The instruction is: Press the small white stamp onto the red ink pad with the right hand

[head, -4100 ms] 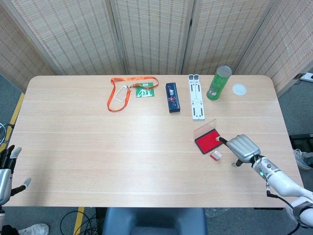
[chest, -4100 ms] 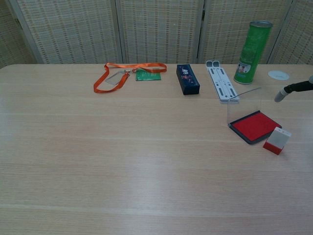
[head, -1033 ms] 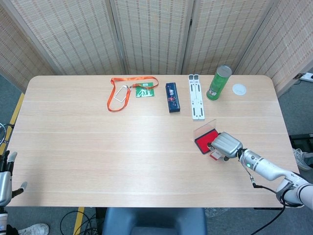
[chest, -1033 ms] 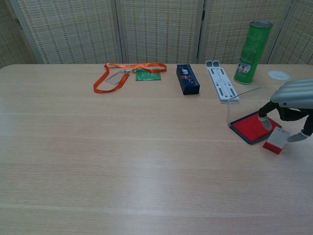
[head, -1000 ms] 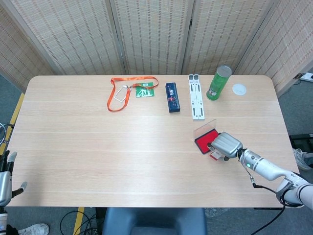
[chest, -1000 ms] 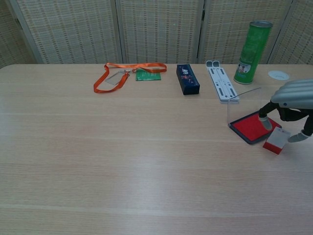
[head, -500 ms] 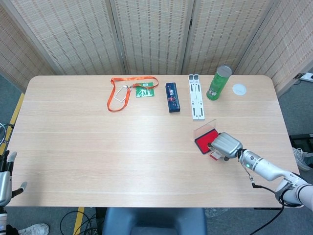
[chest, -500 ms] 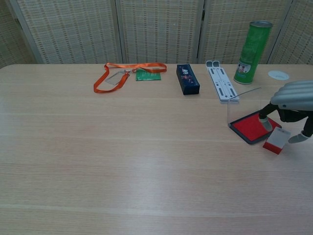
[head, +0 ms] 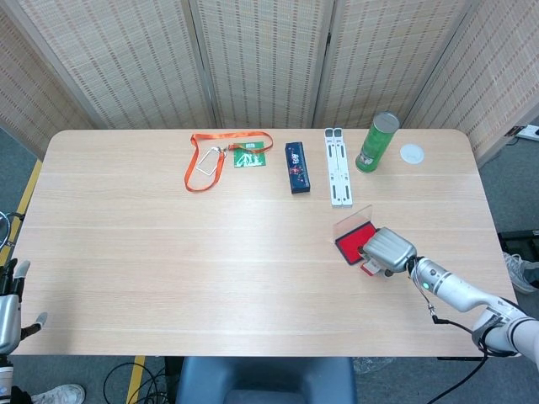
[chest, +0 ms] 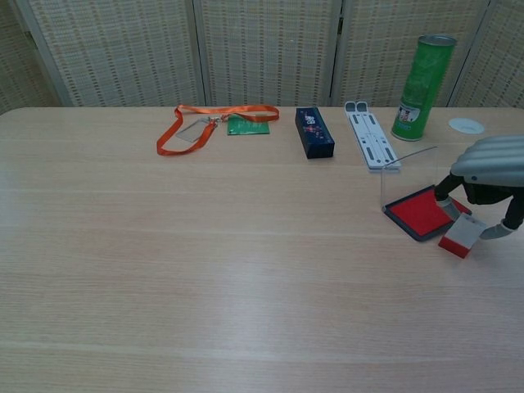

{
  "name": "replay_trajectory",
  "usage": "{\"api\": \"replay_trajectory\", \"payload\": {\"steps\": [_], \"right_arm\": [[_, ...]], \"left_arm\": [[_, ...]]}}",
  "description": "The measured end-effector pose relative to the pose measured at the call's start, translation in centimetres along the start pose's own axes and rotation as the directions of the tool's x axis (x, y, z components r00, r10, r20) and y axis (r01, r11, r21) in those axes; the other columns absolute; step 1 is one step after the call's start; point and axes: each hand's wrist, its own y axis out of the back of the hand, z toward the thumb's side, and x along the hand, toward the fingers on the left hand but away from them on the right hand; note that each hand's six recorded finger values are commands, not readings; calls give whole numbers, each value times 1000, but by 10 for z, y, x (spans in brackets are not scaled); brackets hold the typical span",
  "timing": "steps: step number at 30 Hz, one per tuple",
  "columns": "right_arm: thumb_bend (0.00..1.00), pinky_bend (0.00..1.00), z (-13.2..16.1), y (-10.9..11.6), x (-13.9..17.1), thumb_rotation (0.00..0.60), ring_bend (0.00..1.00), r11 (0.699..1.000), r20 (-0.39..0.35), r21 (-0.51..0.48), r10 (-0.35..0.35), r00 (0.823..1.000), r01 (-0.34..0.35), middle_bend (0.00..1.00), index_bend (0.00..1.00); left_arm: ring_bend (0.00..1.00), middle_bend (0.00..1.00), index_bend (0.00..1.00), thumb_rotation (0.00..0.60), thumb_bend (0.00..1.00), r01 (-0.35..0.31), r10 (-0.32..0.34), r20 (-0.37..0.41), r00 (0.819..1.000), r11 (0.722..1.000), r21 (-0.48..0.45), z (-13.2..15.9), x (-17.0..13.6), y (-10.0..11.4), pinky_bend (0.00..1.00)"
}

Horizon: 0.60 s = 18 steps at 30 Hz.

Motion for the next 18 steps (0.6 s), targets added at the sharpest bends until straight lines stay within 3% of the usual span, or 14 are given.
{"api": "replay_trajectory", "payload": {"steps": [12, 18], "right_arm": [[234, 448, -2, 15, 12, 600, 841, 997, 22, -43, -67, 998, 68, 1000, 749], [237, 448, -9, 23, 22, 600, 843, 995, 69, -75, -58, 996, 63, 1000, 778]], "left_arm": [[72, 59, 0, 600, 230, 3, -3, 15, 1000, 1000, -8, 2, 0, 1, 257], [72, 59, 0, 600, 230, 2, -1, 23, 1000, 1000, -23, 1, 0, 3, 257]]}}
